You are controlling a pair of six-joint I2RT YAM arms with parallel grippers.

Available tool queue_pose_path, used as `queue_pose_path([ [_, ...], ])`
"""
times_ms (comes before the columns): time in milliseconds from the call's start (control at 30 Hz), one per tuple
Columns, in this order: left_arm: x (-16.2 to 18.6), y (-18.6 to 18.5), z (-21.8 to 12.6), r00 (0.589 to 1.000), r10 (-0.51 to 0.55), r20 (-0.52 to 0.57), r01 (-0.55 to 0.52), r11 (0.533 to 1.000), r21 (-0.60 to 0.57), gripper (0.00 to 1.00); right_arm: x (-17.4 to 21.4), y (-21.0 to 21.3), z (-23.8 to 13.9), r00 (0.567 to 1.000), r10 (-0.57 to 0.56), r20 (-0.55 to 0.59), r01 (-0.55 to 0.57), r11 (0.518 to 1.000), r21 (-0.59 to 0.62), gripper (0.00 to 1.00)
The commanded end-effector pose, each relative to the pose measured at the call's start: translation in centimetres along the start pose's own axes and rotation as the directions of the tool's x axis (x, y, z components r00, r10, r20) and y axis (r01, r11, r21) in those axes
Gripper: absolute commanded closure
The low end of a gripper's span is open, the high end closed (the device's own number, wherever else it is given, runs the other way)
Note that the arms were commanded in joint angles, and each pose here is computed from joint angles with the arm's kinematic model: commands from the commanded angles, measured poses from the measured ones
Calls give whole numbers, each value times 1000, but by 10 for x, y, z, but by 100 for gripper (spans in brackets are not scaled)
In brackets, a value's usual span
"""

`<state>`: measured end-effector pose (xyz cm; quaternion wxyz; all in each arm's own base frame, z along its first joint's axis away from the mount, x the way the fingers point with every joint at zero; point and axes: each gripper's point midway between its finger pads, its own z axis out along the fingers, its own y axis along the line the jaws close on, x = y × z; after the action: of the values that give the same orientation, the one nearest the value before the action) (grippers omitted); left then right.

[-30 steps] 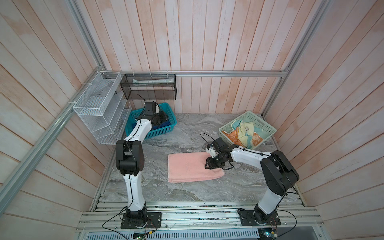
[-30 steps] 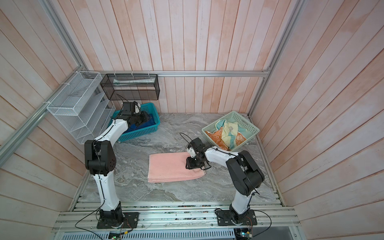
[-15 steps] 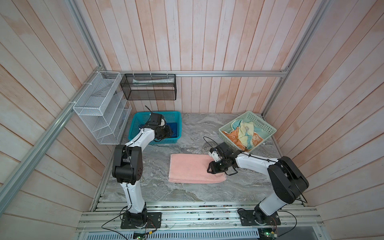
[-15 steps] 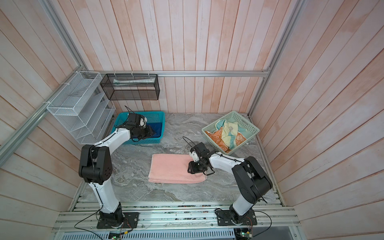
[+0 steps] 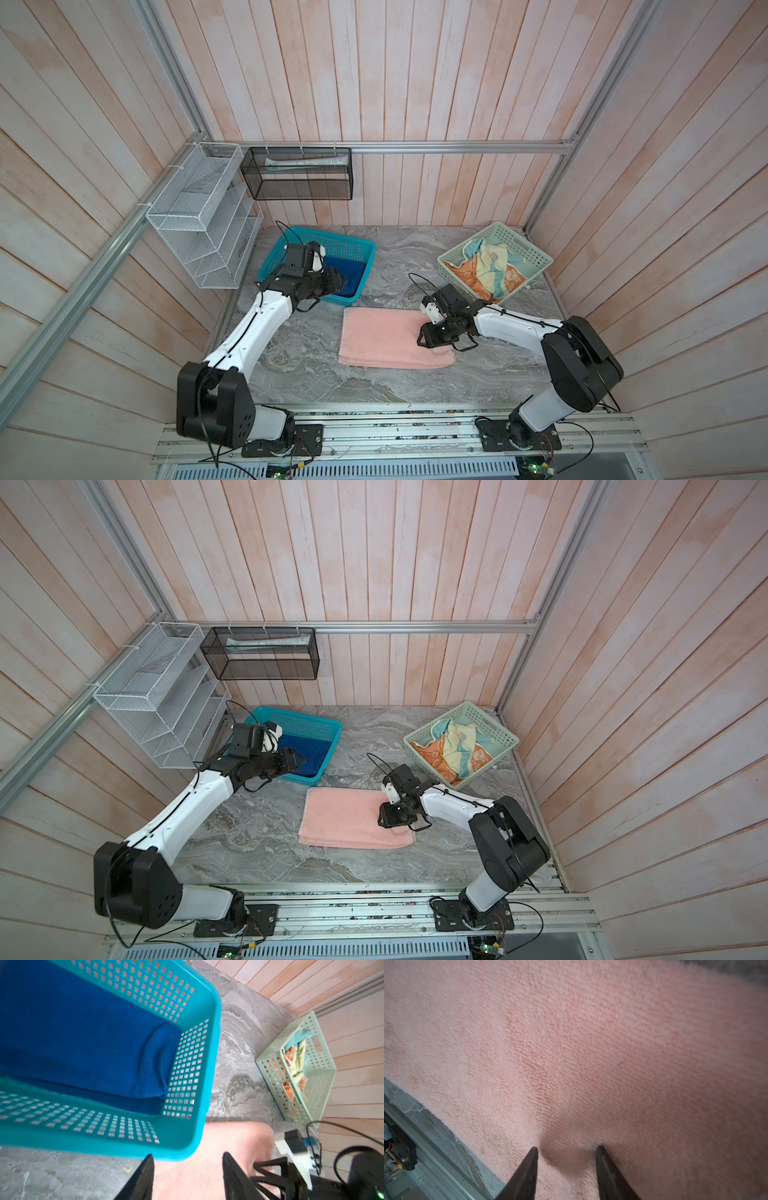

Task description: Fold and stack the towels

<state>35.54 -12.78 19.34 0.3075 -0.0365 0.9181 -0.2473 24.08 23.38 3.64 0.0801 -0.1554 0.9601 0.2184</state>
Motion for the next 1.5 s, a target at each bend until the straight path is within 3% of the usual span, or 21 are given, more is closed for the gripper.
queue_pose_path([
  [0,46,15,3,994,-38,-101,37,999,-8,45,3,0,-1,1000,-13,-19,13,1000,13,53],
  [133,95,14,16,973,-137,-185,157,983,95,44,6,-2,0,1000,-16,-19,16,1000,12,53],
  [233,113,19,26,964,-164,-209,189,976,108,43,7,-1,0,1000,-18,-17,18,1000,7,53],
  [600,141,39,67,931,-238,-278,272,958,90,42,10,-2,-3,1000,-24,9,24,1000,4,52],
  [900,163,13,96,908,-225,-354,284,951,121,44,6,-1,-7,998,-43,43,43,999,5,52],
  [1000,168,7,99,903,-223,-368,283,951,120,52,6,-1,-7,998,-46,50,46,999,4,53],
  [1133,170,-2,98,906,-198,-375,255,960,111,85,8,-3,-11,997,-45,68,44,999,9,53],
  [1233,164,-16,93,924,-141,-355,190,976,109,100,2,-3,-23,992,-51,118,48,998,31,52],
  [1467,150,-67,81,948,49,-316,-5,990,138,100,-8,-12,-64,954,-43,296,14,995,99,53],
])
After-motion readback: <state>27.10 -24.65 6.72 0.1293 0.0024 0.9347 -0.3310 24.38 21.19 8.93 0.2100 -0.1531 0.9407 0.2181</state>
